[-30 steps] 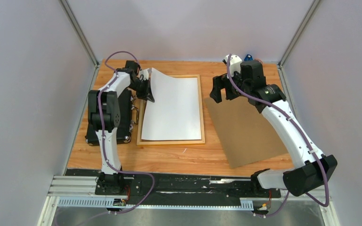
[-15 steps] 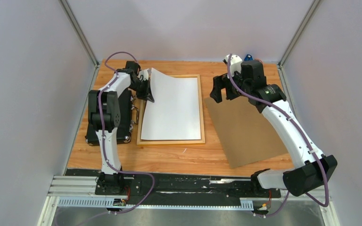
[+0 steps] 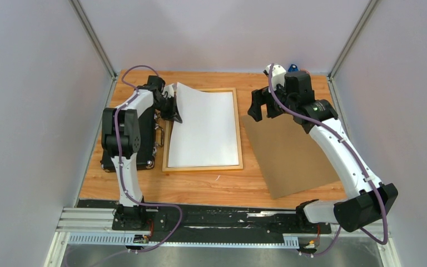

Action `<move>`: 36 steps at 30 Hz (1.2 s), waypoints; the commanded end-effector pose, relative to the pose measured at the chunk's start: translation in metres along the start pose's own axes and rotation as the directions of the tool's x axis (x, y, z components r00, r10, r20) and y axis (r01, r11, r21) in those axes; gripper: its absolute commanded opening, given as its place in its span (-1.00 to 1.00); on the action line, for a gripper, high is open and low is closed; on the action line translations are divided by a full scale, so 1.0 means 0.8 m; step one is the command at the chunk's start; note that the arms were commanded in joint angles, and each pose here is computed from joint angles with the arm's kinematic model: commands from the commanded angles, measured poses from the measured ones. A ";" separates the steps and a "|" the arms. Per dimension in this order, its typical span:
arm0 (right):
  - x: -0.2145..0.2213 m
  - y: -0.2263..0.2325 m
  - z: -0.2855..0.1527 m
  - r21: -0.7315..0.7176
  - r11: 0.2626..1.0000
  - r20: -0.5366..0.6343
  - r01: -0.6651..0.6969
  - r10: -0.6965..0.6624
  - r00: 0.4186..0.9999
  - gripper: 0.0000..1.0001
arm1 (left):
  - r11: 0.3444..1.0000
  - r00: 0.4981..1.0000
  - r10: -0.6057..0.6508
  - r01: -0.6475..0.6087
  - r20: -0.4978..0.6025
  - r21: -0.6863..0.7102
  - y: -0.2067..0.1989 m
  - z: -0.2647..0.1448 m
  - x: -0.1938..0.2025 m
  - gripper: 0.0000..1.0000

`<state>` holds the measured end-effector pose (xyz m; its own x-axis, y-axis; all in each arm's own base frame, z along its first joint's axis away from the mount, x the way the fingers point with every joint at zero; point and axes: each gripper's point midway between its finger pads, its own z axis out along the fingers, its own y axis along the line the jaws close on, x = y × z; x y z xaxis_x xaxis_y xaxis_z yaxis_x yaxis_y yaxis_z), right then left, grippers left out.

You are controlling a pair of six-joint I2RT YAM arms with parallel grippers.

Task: Put the photo into the frame
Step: Place the photo in the photo frame.

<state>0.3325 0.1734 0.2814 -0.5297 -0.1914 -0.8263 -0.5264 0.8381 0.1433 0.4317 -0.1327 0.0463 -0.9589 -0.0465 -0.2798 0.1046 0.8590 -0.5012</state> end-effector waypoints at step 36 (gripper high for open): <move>-0.020 0.002 -0.015 -0.019 1.000 0.078 -0.007 0.008 0.997 0.75 | 0.999 0.994 0.050 -0.048 0.097 -0.020 -0.018 -0.019 -0.033 -1.00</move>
<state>0.3322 0.1713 0.2839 -0.5286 -0.1800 -0.8296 -0.5266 0.8360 0.1541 0.4406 -0.1357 0.0574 -0.9481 -0.0470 -0.3146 0.1187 0.8653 -0.4870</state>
